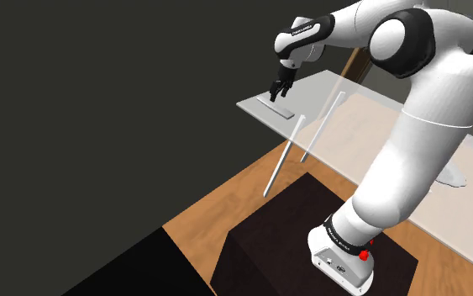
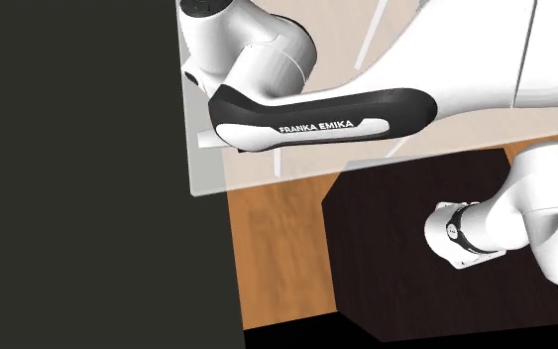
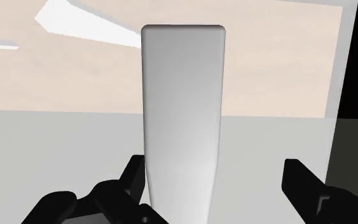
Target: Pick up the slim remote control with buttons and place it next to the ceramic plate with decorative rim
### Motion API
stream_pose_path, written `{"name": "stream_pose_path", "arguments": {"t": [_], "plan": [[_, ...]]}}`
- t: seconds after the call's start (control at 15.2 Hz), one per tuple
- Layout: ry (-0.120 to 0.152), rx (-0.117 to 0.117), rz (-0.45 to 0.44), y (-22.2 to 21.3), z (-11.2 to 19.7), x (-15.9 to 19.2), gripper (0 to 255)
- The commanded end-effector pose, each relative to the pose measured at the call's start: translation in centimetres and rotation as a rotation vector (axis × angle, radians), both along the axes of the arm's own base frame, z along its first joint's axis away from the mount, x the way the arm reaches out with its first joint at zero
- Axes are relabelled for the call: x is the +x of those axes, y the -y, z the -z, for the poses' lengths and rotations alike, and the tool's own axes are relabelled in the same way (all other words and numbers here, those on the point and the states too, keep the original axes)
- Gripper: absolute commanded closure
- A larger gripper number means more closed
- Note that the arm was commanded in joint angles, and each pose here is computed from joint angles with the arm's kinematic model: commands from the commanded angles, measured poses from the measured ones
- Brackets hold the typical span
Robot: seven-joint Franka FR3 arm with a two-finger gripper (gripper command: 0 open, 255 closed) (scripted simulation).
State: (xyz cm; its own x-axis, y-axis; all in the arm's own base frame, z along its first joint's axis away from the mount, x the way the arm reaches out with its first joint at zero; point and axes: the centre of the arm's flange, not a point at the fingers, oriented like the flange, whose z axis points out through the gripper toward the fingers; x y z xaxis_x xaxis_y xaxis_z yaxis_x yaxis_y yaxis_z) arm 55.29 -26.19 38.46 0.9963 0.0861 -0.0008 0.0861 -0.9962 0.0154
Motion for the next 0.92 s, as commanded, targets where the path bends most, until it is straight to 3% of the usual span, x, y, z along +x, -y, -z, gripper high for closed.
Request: {"name": "stream_pose_path", "arguments": {"t": [0.0, 0.53, 0.86], "plan": [[-0.006, 0.006, -0.002, 1.8, 1.4, 1.6, 0], [-0.008, 0.007, -0.002, 2.2, 5.7, 1.9, 0], [-0.008, 0.007, -0.002, 2.2, 5.7, 1.9, 0]]}}
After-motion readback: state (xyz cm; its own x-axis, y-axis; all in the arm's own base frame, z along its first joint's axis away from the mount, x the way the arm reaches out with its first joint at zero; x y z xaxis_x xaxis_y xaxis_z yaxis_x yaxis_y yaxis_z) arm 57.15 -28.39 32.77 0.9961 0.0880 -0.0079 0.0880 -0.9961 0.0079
